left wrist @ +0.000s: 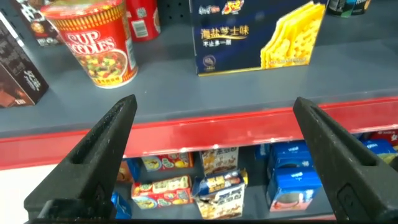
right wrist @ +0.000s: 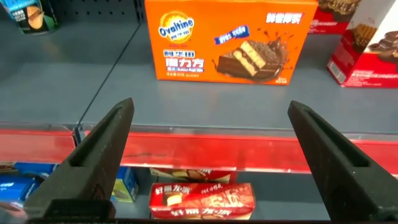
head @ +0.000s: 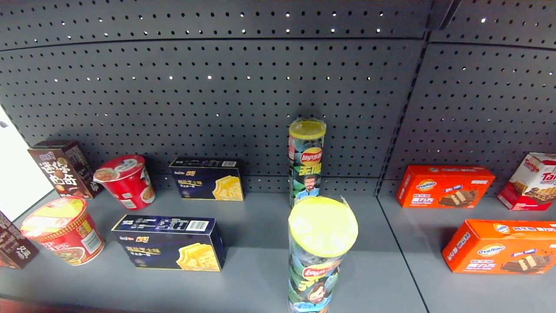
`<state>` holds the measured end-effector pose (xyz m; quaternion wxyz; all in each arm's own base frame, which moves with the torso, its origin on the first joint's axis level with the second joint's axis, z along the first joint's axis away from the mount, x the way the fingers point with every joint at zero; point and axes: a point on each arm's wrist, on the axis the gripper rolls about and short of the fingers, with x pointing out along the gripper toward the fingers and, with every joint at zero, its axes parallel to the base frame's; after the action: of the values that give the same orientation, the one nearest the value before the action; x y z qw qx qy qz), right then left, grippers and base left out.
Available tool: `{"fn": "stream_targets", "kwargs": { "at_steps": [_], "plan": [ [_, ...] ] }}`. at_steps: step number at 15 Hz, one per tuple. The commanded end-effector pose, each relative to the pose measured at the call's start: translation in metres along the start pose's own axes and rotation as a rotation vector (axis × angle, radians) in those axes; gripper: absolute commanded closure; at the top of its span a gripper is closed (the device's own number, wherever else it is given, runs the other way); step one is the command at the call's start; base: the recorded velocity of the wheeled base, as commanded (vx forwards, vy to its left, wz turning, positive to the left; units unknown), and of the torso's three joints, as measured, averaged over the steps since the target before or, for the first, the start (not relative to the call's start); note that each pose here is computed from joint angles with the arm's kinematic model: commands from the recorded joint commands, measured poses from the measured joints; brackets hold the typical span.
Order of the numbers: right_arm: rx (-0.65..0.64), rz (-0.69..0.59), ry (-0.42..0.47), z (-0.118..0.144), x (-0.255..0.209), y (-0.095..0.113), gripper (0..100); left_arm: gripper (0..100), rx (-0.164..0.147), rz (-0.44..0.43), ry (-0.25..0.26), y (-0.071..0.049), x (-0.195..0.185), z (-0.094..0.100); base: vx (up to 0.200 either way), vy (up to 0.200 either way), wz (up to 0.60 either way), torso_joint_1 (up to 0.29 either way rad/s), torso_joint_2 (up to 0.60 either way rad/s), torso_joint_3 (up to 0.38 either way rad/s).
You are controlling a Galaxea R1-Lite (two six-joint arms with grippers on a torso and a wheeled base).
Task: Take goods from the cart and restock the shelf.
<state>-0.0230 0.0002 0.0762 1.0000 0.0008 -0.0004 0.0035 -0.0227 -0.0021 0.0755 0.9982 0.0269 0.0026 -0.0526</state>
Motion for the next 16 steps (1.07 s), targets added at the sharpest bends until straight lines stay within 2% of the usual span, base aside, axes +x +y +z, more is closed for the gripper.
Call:
{"fn": "stream_targets", "kwargs": {
  "at_steps": [1, 12, 16],
  "plan": [
    [0.000, 0.001, -0.001, 0.0000, 0.0000, 0.0000, 0, 0, -0.002, -0.001, 0.000, 0.0000, 0.0000, 0.0000, 0.000, 0.000, 0.00, 0.000, 0.00, 0.000],
    [0.000, -0.001, -0.001, 0.0000, 0.0000, 0.0001, 0, 0, 0.007, -0.002, 0.001, 0.0000, 0.0001, -0.0004, 0.000, 0.000, 0.00, 0.000, 0.00, 0.000],
    [0.000, 0.001, -0.001, 0.0000, 0.0000, 0.0000, 0, 0, 0.001, -0.001, 0.000, 0.0000, 0.0000, 0.0000, 0.000, 0.000, 0.00, 0.000, 0.00, 0.000]
  ]
}}
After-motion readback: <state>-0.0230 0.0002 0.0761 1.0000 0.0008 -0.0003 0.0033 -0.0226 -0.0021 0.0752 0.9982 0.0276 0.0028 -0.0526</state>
